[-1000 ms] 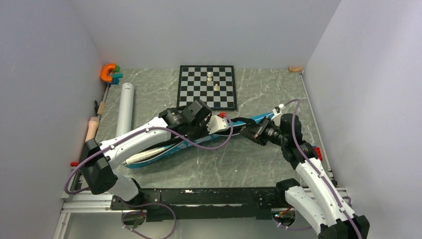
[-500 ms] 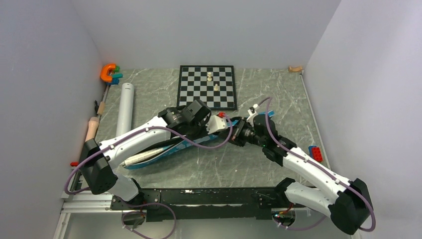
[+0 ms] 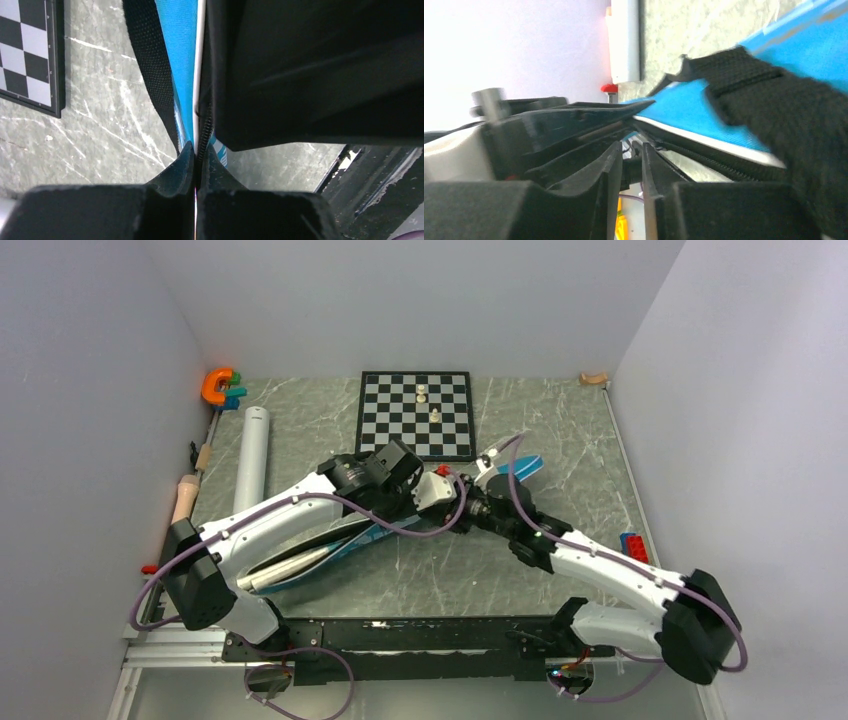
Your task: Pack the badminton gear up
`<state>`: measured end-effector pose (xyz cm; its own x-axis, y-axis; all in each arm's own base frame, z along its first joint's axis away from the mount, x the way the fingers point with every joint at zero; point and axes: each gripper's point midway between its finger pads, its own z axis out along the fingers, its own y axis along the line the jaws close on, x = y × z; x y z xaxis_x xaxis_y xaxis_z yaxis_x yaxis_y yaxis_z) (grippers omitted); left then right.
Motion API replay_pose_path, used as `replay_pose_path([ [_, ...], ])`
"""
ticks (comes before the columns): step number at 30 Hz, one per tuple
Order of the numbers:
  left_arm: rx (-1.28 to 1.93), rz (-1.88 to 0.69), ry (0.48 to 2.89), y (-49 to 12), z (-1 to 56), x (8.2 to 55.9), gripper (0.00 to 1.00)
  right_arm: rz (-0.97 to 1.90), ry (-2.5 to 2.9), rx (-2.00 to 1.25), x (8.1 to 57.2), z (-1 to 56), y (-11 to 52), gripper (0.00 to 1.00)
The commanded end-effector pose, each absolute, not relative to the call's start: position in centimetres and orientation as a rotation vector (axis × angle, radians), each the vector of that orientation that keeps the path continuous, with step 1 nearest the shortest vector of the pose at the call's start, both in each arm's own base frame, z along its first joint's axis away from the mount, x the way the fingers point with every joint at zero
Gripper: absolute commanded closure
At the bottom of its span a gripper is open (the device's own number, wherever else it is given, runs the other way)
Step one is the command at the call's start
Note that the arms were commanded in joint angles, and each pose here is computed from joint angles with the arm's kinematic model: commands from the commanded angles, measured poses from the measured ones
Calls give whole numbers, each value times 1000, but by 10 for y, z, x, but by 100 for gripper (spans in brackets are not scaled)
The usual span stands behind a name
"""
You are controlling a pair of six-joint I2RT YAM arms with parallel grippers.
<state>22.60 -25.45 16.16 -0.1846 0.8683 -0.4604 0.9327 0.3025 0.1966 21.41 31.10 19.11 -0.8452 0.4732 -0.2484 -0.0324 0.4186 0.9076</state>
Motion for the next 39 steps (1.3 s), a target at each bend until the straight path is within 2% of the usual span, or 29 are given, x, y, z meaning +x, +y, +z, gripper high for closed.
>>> replay_pose_path([
  [1,1506,-357,1957,-293,203,227,100,1432,1946,404,231,263,278,66],
  [3,1490,-383,1956,-299,209,228,100,1396,1906,425,228,271,259,54],
  [9,1395,-440,1981,-320,242,250,100,1250,1903,430,202,263,214,37],
  [15,1222,-498,2105,-334,268,290,100,1121,1990,397,186,251,192,31],
  [20,1088,-541,2083,-341,298,315,100,1031,2116,323,189,239,202,27],
  [28,946,-481,2123,-331,308,324,100,911,2113,224,214,253,238,21],
  [35,775,-501,2181,-319,316,320,100,711,2031,70,220,281,296,19],
  [39,732,-492,2193,-310,318,314,100,573,2028,10,223,277,321,17],
])
